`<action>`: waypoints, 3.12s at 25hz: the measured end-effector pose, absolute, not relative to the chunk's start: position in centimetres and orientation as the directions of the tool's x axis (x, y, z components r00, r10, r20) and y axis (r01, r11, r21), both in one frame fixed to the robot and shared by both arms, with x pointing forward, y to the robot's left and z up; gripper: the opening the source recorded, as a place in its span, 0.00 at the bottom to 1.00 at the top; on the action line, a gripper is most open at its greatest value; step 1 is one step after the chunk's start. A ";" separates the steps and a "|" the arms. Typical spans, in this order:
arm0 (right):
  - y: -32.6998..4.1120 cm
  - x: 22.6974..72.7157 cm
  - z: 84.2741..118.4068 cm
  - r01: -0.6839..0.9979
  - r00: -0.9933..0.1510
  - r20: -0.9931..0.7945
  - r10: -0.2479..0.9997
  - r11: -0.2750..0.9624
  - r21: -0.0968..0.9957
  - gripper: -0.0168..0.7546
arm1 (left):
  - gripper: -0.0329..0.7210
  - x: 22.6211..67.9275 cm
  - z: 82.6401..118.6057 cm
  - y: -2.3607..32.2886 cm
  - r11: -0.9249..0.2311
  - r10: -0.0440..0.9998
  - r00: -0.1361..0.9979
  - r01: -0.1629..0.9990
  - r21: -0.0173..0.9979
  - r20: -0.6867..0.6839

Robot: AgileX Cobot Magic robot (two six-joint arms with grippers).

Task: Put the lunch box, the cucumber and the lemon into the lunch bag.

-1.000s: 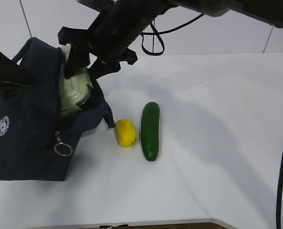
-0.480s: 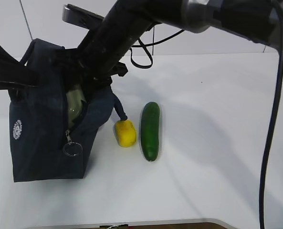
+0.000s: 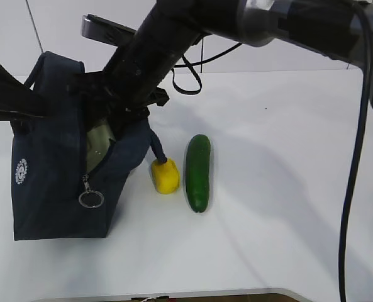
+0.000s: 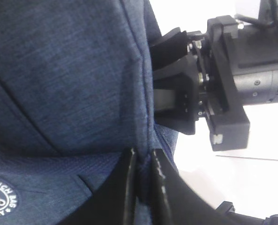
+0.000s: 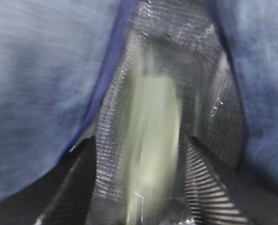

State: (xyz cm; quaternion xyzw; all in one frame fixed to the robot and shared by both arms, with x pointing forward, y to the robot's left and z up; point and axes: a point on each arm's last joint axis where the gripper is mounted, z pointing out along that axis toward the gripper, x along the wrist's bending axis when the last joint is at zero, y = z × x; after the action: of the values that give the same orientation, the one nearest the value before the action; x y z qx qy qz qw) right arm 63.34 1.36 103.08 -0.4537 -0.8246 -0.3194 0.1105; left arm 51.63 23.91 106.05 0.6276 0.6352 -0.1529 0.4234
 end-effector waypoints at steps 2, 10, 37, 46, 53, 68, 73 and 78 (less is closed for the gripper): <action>1.4 63.3 103.0 0.815 -0.570 0.474 0.671 0.390 0.428 0.54 | 0.06 51.6 106.0 24.0 0.162 0.674 0.148 0.927 0.340 -0.724; 1.8 63.2 103.5 0.804 -0.589 0.507 0.629 0.389 0.451 0.63 | 0.06 51.6 105.8 24.1 0.144 0.695 0.154 0.927 0.346 -0.703; -2.6 65.4 109.2 0.687 -0.663 0.192 0.724 0.486 0.541 0.63 | 0.06 51.8 105.1 24.9 0.093 0.779 0.178 0.916 0.391 -0.601; -4.4 65.5 110.9 0.680 -0.628 0.106 0.771 0.476 0.558 0.63 | 0.06 51.8 105.1 24.9 0.093 0.779 0.178 0.916 0.391 -0.601; -6.4 63.2 113.2 0.694 -0.591 0.058 0.804 0.470 0.545 0.63 | 0.06 51.8 105.1 24.9 0.092 0.779 0.178 0.916 0.391 -0.601; -9.5 62.2 109.0 0.850 -0.421 0.032 0.906 0.382 0.363 0.63 | 0.06 51.7 105.1 24.9 0.085 0.778 0.181 0.919 0.385 -0.602; -9.5 62.3 108.0 0.908 -0.300 0.072 0.951 0.261 0.329 0.63 | 0.06 51.7 105.1 24.9 0.083 0.778 0.181 0.920 0.384 -0.602; -9.3 63.1 105.7 0.942 -0.215 0.069 0.974 0.188 0.279 0.64 | 0.06 51.7 105.1 24.9 0.083 0.778 0.181 0.920 0.384 -0.602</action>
State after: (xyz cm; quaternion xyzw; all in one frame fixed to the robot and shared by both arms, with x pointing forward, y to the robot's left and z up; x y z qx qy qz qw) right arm 63.13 -9.26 105.66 -0.6234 -0.7683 -0.1317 -0.0618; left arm 51.66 24.86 105.10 0.6706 0.6328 -0.0944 0.3755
